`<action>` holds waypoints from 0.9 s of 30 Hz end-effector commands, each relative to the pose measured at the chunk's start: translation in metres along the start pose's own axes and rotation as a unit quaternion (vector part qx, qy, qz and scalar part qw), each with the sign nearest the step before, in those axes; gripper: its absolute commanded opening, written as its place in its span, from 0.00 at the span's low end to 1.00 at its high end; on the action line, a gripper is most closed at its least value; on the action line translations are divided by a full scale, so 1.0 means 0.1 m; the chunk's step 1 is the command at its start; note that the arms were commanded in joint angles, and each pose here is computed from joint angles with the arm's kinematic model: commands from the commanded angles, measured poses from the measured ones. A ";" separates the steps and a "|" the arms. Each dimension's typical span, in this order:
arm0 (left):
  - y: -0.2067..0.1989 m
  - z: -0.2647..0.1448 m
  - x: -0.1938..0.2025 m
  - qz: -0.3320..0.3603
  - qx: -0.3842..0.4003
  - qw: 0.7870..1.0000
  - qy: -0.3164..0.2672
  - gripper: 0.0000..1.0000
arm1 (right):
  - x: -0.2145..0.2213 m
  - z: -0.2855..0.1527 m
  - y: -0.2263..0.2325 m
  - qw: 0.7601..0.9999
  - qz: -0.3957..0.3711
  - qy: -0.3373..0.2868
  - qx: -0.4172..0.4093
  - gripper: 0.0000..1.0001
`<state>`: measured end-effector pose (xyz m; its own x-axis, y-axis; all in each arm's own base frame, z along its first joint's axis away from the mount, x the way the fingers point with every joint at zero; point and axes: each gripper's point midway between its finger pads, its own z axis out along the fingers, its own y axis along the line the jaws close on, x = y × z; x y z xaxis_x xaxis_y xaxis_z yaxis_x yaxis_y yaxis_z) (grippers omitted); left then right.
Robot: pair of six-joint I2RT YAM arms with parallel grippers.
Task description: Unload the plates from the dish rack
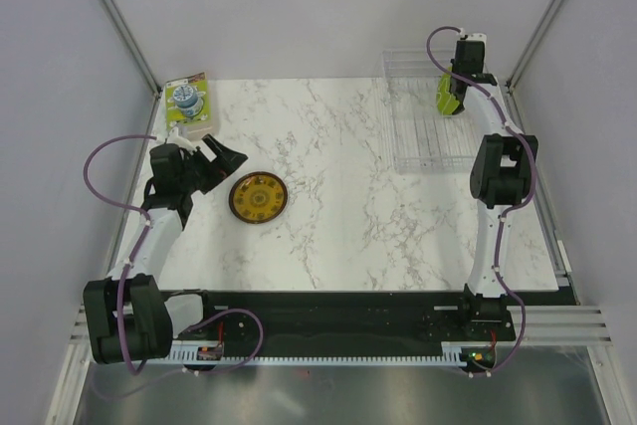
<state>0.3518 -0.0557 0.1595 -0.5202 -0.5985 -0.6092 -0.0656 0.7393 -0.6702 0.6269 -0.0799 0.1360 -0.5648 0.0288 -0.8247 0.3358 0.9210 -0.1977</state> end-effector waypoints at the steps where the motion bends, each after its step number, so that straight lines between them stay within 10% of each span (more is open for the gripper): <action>1: -0.23 -0.04 -0.18 0.039 0.040 0.998 -0.021 1.00 | -0.31 -0.08 0.08 0.998 0.026 -0.040 -0.043 0.01; 16: -0.26 -0.04 -0.16 0.055 0.039 0.998 -0.008 1.00 | -1.21 -1.60 -0.34 0.955 -0.055 -0.217 0.196 0.00; 21: -0.34 -0.08 -0.14 0.059 0.052 0.997 -0.008 1.00 | -1.14 -2.00 -0.37 0.962 -0.031 -0.215 0.162 0.00; 27: -0.56 -0.09 -0.03 0.050 0.117 0.992 0.015 1.00 | -0.93 -2.56 0.16 0.977 0.027 -0.199 -0.067 0.00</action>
<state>0.3490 -0.0730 0.1726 -0.5527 -0.5471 -0.6287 0.0294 0.7411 -0.6707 0.5196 -0.0157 0.3314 -0.2563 -0.2096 -0.9436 0.4391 0.8444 -0.3068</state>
